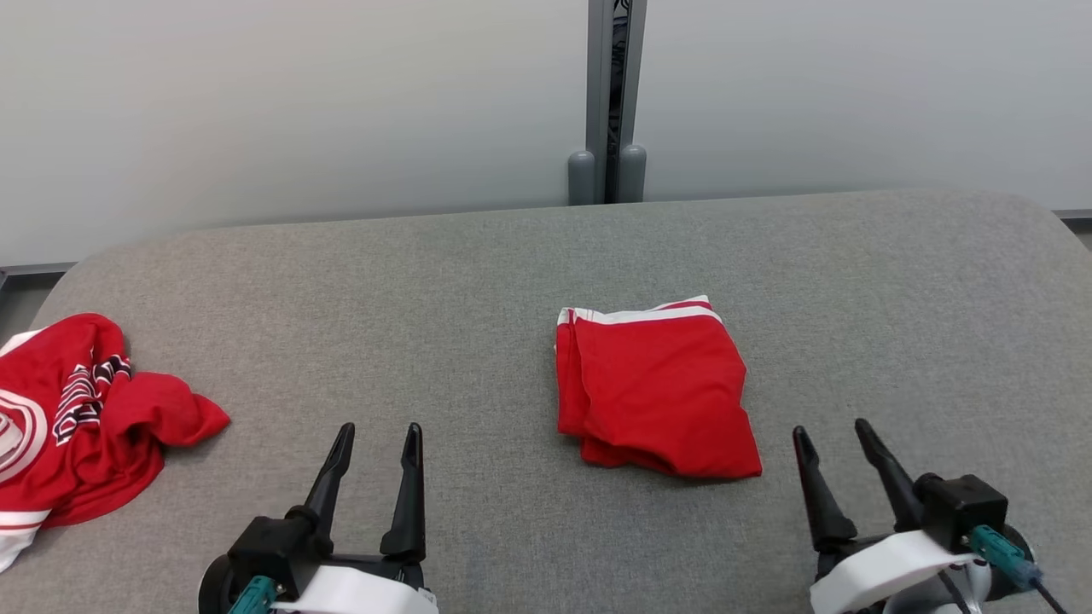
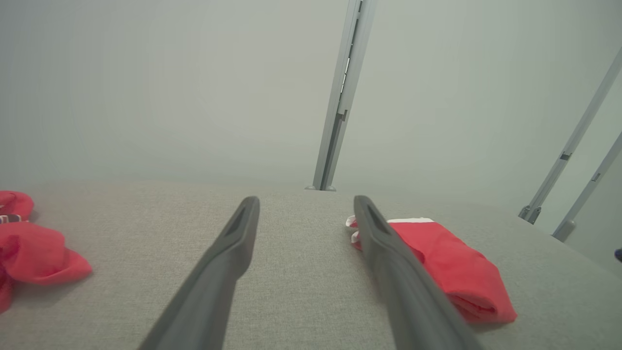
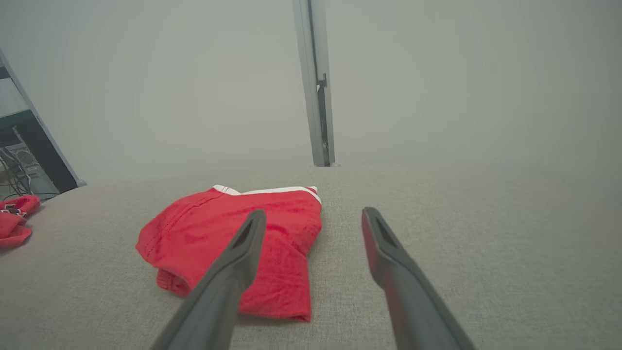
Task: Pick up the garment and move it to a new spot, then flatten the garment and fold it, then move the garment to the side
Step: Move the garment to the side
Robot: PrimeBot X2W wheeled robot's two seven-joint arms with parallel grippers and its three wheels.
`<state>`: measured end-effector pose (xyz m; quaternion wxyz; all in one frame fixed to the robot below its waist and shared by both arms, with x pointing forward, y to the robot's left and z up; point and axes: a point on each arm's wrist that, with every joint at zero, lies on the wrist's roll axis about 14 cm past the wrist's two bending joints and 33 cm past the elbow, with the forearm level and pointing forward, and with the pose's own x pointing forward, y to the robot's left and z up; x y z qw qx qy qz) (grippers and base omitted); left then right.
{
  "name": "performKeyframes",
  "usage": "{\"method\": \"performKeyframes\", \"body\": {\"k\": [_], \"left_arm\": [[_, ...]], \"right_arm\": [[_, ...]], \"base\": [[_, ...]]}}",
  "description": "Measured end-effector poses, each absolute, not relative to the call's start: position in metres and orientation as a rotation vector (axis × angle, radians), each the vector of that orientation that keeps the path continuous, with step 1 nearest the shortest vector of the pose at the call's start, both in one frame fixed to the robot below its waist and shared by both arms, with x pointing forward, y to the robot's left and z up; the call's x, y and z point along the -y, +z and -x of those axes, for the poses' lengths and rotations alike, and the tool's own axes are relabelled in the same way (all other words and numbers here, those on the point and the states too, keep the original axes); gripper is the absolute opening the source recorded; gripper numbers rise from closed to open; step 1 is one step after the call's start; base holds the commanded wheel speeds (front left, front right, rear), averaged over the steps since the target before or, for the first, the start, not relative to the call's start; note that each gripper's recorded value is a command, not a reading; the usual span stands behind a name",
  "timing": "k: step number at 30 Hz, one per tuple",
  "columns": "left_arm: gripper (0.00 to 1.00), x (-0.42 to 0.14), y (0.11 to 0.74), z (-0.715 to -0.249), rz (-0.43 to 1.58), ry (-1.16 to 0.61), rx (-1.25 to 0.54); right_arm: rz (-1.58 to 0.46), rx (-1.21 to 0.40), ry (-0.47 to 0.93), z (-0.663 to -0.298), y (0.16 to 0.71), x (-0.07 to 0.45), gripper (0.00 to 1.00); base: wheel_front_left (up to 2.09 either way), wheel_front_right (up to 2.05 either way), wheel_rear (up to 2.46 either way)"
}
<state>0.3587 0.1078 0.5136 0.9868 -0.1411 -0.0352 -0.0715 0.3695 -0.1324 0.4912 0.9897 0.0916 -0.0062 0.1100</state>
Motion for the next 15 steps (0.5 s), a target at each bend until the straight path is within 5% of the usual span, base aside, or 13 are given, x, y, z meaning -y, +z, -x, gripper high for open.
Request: {"method": "performKeyframes", "body": {"k": [15], "left_arm": [[1.00, -0.101, 0.507, -0.366, 0.269, -0.174, 0.052]], "right_arm": [[-0.426, -0.228, 0.279, -0.430, 0.455, 0.104, 1.00]], "base": [[0.00, 0.00, 0.00]]}}
